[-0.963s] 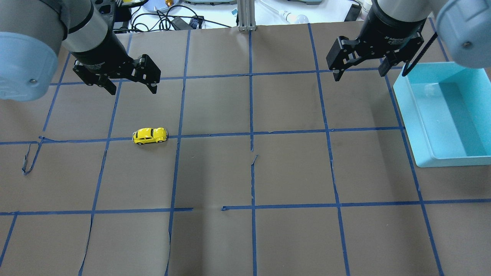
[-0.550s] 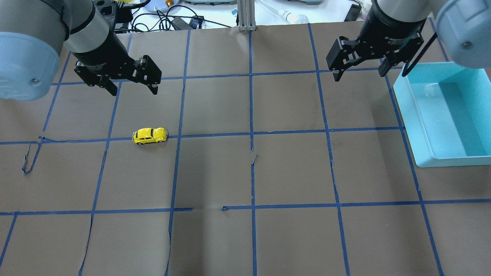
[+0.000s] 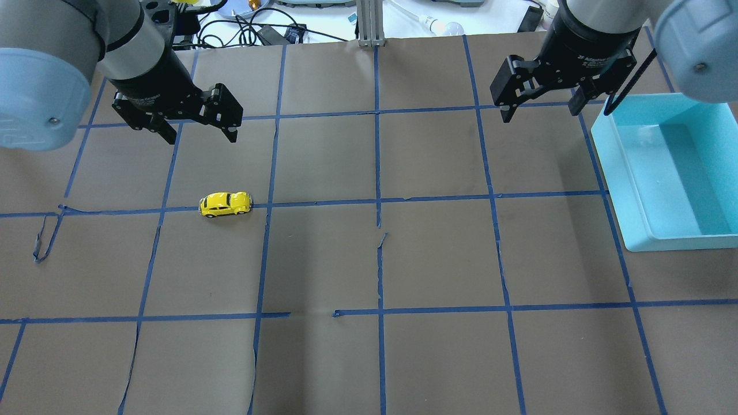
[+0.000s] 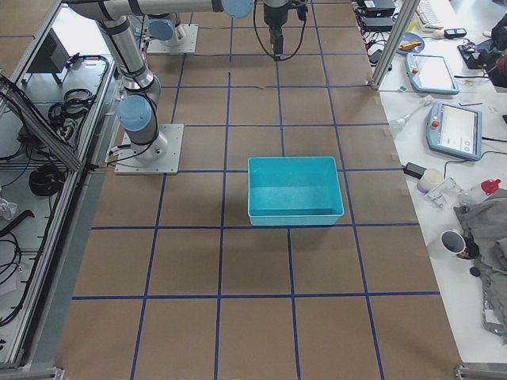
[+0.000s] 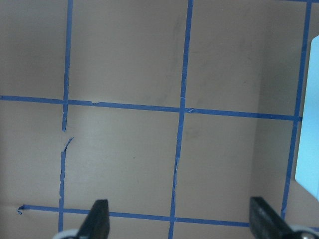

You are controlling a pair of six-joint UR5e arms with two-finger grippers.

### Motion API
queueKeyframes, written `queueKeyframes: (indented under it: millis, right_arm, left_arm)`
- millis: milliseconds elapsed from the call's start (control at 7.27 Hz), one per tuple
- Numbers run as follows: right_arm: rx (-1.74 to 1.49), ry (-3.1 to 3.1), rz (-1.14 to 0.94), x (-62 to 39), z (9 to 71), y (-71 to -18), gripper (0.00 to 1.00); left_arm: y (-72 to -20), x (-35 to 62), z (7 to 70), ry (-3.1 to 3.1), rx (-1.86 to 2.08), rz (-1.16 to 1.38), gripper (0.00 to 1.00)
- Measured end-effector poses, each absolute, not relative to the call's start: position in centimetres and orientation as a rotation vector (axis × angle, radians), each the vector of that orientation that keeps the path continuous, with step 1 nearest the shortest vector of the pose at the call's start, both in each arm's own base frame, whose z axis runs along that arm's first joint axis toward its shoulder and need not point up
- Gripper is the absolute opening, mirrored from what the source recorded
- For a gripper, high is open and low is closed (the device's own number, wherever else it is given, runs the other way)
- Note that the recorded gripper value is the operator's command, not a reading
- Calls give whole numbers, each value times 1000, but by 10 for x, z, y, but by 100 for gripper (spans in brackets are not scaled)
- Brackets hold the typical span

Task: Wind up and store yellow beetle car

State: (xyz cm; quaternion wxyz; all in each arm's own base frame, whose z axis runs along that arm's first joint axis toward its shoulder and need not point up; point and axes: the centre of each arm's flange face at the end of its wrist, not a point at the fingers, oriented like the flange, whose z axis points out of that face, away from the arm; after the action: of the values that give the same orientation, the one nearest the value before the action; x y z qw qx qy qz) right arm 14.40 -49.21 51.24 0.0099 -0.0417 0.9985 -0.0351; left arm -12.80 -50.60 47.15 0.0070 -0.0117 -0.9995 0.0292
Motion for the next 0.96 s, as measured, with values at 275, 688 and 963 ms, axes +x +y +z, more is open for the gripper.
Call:
queueKeyframes:
  millis: [275, 688, 963]
  right_arm:
    - [-130, 3117, -110, 144, 513, -492, 100]
    - [-130, 3117, -110, 144, 512, -492, 100]
    - [-130, 3117, -109, 144, 512, -492, 100]
  left_arm:
    - [-506, -128, 472, -3126, -33, 95, 100]
    - [-505, -129, 473, -3124, -30, 98, 100]
    - [-506, -128, 471, -3128, -52, 88, 100]
